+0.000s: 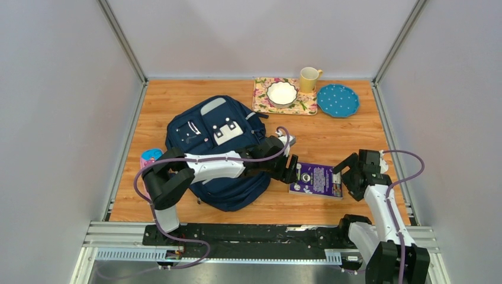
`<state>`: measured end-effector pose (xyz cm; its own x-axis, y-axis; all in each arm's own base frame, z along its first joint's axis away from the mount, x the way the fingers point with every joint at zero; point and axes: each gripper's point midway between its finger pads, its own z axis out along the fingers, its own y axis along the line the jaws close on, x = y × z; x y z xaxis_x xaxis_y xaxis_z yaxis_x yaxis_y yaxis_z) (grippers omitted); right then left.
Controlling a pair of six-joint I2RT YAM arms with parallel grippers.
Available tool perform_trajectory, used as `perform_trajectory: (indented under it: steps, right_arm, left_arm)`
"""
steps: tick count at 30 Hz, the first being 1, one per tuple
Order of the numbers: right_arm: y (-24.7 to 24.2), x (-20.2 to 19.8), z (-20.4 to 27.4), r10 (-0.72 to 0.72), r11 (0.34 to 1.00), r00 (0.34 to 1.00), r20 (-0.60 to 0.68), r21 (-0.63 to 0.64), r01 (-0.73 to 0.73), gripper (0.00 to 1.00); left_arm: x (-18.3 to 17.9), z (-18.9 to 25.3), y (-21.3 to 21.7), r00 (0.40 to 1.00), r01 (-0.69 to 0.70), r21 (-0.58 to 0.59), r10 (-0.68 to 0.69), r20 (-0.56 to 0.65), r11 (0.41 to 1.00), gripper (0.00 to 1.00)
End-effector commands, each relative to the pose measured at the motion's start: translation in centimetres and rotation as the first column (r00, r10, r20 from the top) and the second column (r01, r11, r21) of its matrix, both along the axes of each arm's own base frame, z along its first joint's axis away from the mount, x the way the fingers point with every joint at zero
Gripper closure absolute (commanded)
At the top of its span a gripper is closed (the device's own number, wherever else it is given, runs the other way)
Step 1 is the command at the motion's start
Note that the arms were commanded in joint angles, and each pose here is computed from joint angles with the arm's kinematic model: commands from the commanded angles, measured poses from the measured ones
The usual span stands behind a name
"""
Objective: Pack the student bag
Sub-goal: Pick up the book from the center of the board.
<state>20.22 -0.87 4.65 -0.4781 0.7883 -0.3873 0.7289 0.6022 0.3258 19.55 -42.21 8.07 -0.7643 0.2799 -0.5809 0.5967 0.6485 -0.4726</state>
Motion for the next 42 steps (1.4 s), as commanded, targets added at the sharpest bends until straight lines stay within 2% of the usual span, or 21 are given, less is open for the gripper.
perform_trajectory:
  steps: [1,6,11,14,17,24,26,32,33,34,35,38,40,42]
  right_arm:
    - [0.2,1.7,0.5,0.062,0.998,0.995,0.078,-0.007,-0.061,0.01]
    - [1.1,1.5,-0.7,0.105,0.994,0.993,0.059,0.031,-0.107,0.01]
    - [2.9,1.1,-1.5,0.172,0.978,0.984,0.048,0.111,-0.176,0.05]
    - [4.3,1.0,-1.5,0.199,0.961,0.977,0.073,0.181,-0.209,0.12]
    - [5.2,0.9,-1.0,0.208,0.948,0.971,0.113,0.219,-0.229,0.24]
    - [6.2,0.4,-0.4,0.209,0.934,0.962,0.174,0.255,-0.249,0.35]
    - [6.3,0.3,-0.4,0.208,0.932,0.961,0.184,0.26,-0.252,0.36]
    - [6.9,0.0,-1.2,0.209,0.92,0.961,0.182,0.296,-0.256,0.39]
    - [7.0,0.0,-1.2,0.21,0.918,0.961,0.179,0.303,-0.257,0.39]
    - [7.1,0.0,-1.3,0.213,0.916,0.96,0.182,0.305,-0.261,0.39]
    - [7.3,0.0,-1.4,0.218,0.911,0.96,0.178,0.316,-0.266,0.4]
    - [7.4,0.0,-1.4,0.223,0.907,0.959,0.177,0.324,-0.271,0.4]
    - [7.5,0.0,-1.4,0.223,0.905,0.958,0.179,0.326,-0.272,0.4]
    - [7.6,0.0,-1.2,0.226,0.903,0.956,0.185,0.329,-0.277,0.4]
  left_arm:
    - [-0.2,1.1,-2.4,0.994,-0.009,-0.141,-0.006,-0.106,0.99,0.25]
    - [-0.3,0.1,-3.3,0.986,-0.015,-0.151,-0.011,-0.167,0.988,0.25]
    - [-0.3,-2.3,-3.2,0.979,-0.028,-0.09,0.009,-0.205,0.996,0.25]
    - [-0.2,-2.8,-3.1,0.977,-0.043,-0.077,0.026,-0.211,0.996,0.25]
    - [-0.3,-1.7,-3.8,0.977,-0.038,-0.118,0.011,-0.215,0.992,0.25]
    - [0.4,2.3,-5.0,0.989,-0.039,-0.182,0.013,-0.146,0.983,0.29]
    - [0.5,3.2,-5.1,0.991,-0.041,-0.199,0.014,-0.135,0.979,0.38]
    - [0.7,4.2,-5.2,0.993,-0.043,-0.216,0.018,-0.116,0.975,0.48]
    - [0.7,4.1,-5.2,0.993,-0.043,-0.215,0.017,-0.119,0.976,0.55]
    - [0.6,4.0,-5.3,0.992,-0.041,-0.214,0.014,-0.124,0.976,0.7]
    - [0.5,3.9,-5.3,0.992,-0.038,-0.217,0.01,-0.128,0.975,0.73]
    - [0.1,4.0,-5.6,0.989,-0.03,-0.239,-0.005,-0.145,0.971,0.73]
    - [-0.1,3.9,-5.6,0.988,-0.026,-0.244,-0.011,-0.151,0.969,0.68]
    - [0.0,3.8,-5.6,0.988,-0.029,-0.24,-0.008,-0.153,0.97,0.57]
